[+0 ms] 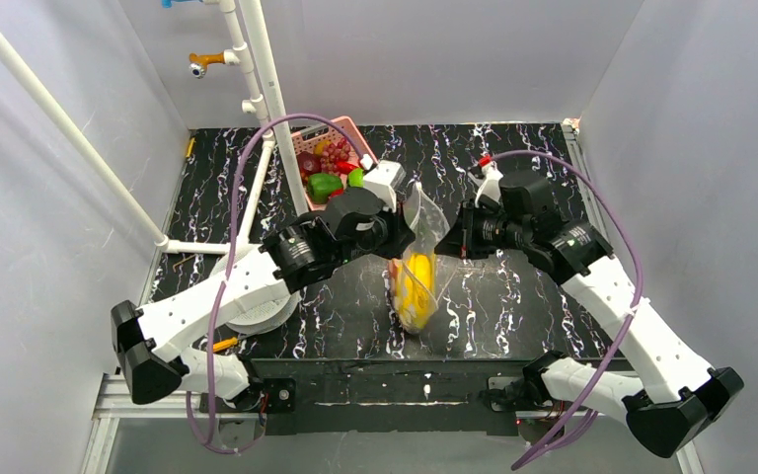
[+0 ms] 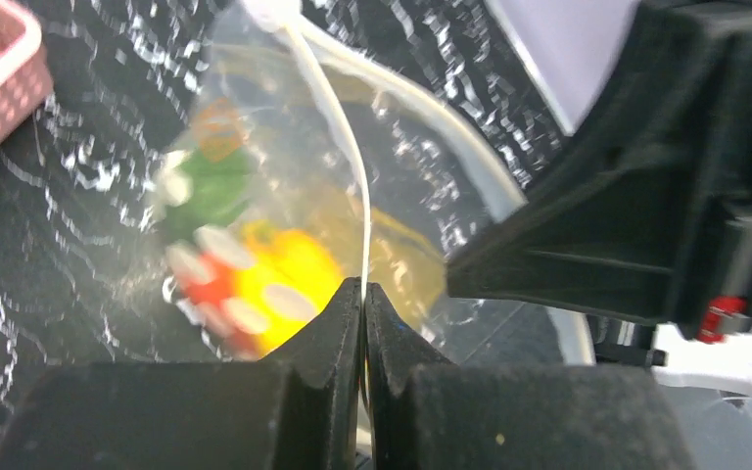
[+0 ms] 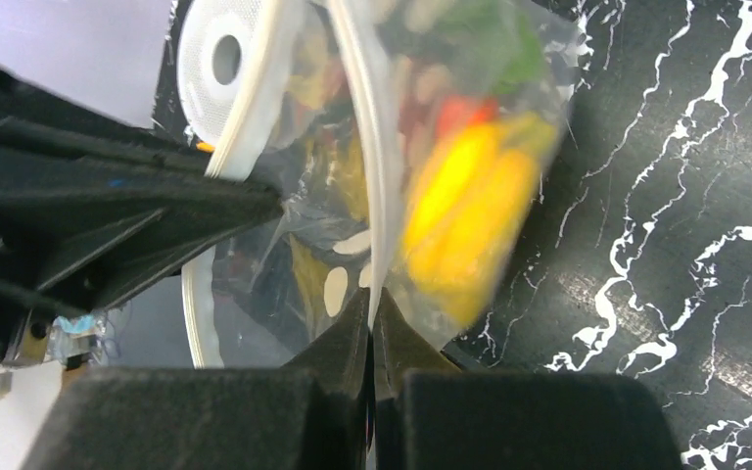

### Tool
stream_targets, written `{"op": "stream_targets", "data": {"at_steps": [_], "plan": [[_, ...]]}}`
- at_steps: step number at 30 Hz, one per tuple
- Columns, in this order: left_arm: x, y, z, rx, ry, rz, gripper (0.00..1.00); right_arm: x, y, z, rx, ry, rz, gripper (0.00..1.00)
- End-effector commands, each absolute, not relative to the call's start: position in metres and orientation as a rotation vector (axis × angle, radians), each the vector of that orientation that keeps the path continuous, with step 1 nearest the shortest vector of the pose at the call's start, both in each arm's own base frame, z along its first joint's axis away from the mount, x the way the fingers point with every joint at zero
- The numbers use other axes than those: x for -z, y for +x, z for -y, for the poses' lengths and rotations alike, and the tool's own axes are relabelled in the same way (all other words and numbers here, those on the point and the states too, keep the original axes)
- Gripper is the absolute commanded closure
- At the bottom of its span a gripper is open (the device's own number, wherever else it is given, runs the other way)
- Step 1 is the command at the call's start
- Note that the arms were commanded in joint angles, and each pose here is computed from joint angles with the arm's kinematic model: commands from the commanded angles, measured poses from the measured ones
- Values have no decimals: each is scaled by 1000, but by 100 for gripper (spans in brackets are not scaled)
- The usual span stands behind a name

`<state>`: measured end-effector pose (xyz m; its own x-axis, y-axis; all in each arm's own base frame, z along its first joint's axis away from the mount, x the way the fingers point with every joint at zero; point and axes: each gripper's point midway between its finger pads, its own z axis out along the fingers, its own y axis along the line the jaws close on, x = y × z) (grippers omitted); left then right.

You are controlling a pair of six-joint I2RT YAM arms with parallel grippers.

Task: Place the food in the zip-top bag and seal the zipper
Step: Adjust the zipper food storage bag at the center of the board.

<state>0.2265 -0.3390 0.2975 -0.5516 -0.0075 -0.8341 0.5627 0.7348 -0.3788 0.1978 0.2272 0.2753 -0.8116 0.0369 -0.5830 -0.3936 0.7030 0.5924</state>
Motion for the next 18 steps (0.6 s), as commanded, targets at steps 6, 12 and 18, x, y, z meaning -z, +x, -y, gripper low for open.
{"op": "stream_targets", "data": {"at_steps": [6,12,18], "plan": [[-257,230,332,763,395,-2212,100,-241,213,-225,-901,-263,-2385,99],[-310,225,345,936,398,-2047,100,-285,213,-210,-852,-267,-2247,99],[-277,234,335,814,337,-2161,100,-261,217,-193,-757,-154,-2269,99]]}}
